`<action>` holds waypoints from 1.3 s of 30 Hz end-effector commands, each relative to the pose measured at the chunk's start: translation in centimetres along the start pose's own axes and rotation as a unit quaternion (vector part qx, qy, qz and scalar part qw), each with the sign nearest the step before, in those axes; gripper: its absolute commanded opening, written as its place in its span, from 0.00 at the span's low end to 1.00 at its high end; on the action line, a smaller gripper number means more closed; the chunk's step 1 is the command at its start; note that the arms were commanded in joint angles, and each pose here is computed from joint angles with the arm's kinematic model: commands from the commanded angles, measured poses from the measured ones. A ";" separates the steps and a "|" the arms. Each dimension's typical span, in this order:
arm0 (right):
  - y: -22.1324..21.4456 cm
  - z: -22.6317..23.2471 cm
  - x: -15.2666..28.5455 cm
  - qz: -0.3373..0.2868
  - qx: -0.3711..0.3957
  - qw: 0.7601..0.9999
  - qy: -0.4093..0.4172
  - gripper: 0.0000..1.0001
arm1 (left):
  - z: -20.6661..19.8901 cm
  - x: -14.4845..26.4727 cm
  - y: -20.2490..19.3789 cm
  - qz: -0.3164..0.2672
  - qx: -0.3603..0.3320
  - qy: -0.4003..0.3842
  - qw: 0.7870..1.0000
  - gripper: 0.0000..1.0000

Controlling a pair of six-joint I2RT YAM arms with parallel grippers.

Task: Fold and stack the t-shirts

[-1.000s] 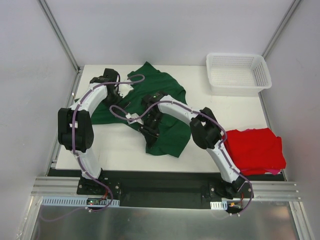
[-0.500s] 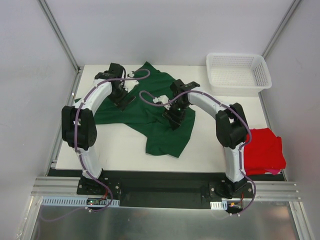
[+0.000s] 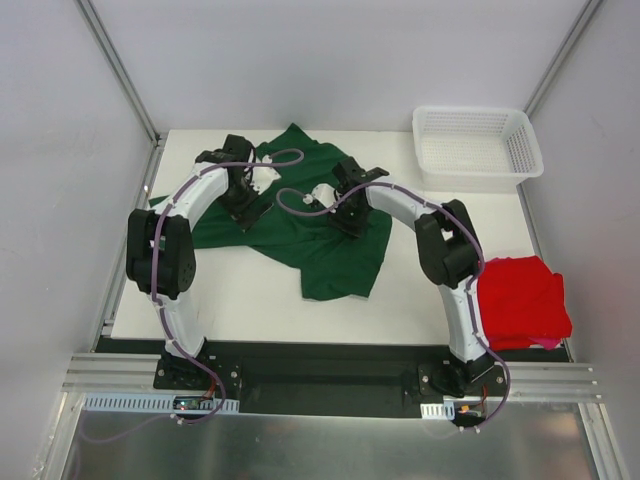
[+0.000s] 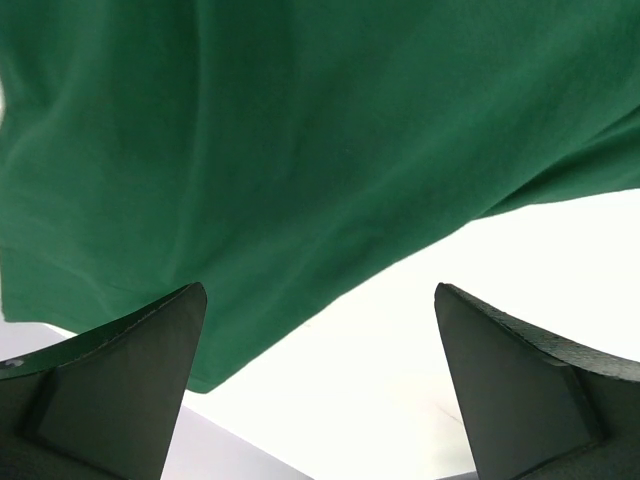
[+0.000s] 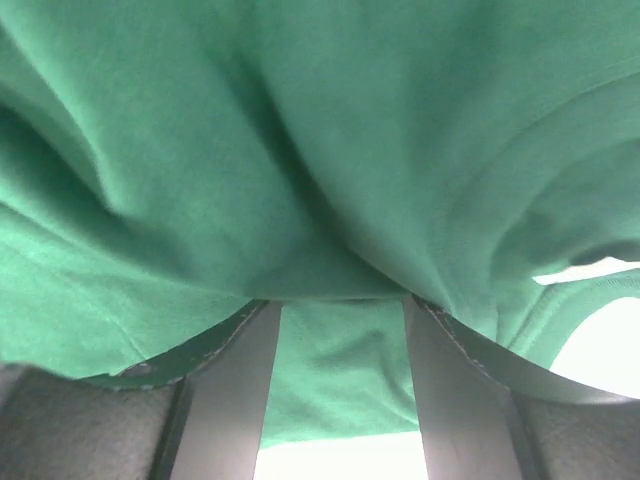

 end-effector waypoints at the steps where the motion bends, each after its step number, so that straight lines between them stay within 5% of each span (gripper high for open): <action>1: 0.7 -3.2 0.2 0.006 0.033 0.997 -0.072 0.56 | -1.0 0.8 -0.8 0.007 -0.004 -0.012 1.000 0.99; 13: -1.3 -1.2 3.1 0.065 0.044 0.997 -0.001 0.57 | -0.5 0.0 0.1 0.000 0.015 -0.012 1.000 0.99; 26: -4.1 0.4 8.4 0.130 0.033 0.991 0.030 0.58 | 7.0 -5.3 6.9 -0.043 -0.045 0.022 0.998 0.99; 39: -5.9 3.4 11.2 0.149 -0.009 0.984 0.100 0.59 | 7.7 -10.1 5.4 0.004 -0.105 -0.001 0.994 0.99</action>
Point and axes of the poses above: each gripper's point midway between its finger pads, its own x axis back along the fingers, its own z axis along the line the jaws close on, y = z × x, the point moved 6 cm from there along x, back along the fingers, and after that the axes turned 10 degrees about -x, right-handed, at the moved point
